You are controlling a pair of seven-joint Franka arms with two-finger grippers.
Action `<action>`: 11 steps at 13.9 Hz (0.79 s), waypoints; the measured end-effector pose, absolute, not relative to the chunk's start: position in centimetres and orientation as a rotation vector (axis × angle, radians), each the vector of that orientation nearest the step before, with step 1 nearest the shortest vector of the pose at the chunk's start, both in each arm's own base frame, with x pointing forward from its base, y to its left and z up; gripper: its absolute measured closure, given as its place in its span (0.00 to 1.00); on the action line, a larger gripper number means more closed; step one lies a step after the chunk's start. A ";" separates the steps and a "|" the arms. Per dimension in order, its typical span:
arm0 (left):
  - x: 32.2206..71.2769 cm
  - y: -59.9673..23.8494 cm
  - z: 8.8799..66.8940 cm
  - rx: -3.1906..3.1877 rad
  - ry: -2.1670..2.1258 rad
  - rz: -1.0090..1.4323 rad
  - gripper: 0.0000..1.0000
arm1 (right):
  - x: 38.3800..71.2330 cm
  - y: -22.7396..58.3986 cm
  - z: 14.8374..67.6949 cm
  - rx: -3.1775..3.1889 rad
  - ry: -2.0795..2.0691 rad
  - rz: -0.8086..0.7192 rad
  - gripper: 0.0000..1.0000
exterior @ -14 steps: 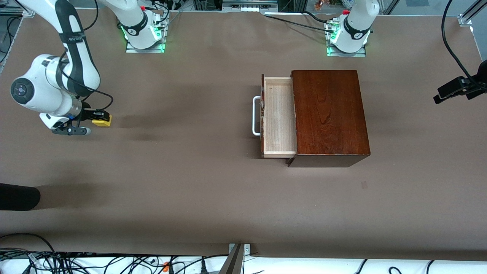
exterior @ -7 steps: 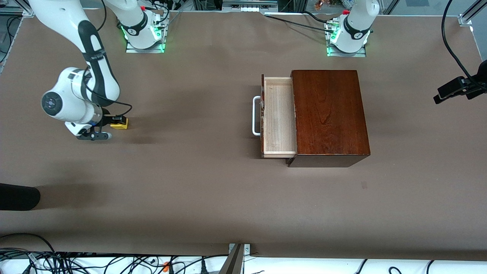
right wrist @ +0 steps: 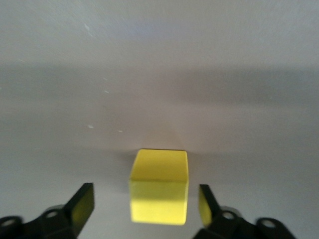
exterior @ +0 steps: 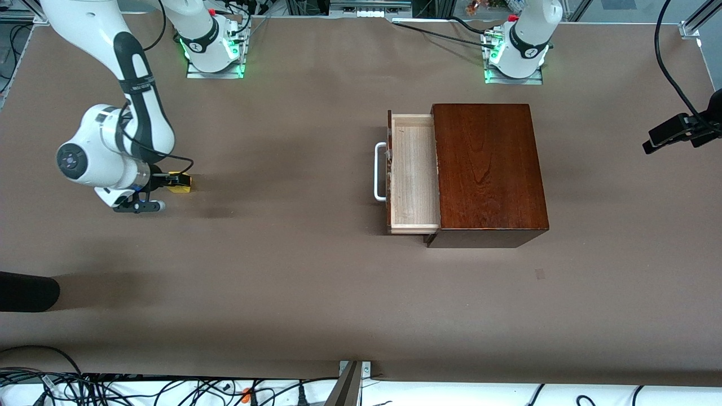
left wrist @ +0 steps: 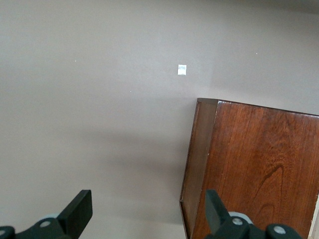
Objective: Open drawer, take yellow block, close drawer
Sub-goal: 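Open the right gripper to release the yellow cube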
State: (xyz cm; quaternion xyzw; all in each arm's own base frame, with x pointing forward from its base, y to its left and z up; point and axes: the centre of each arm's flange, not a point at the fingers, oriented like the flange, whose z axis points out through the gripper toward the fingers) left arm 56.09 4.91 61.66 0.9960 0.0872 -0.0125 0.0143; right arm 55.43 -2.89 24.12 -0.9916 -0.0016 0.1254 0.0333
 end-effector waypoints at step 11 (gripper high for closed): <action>56.1 4.9 61.7 3.101 0.269 -0.039 0.00 | 60.7 0.6 50.5 -3.125 -0.028 0.429 0.00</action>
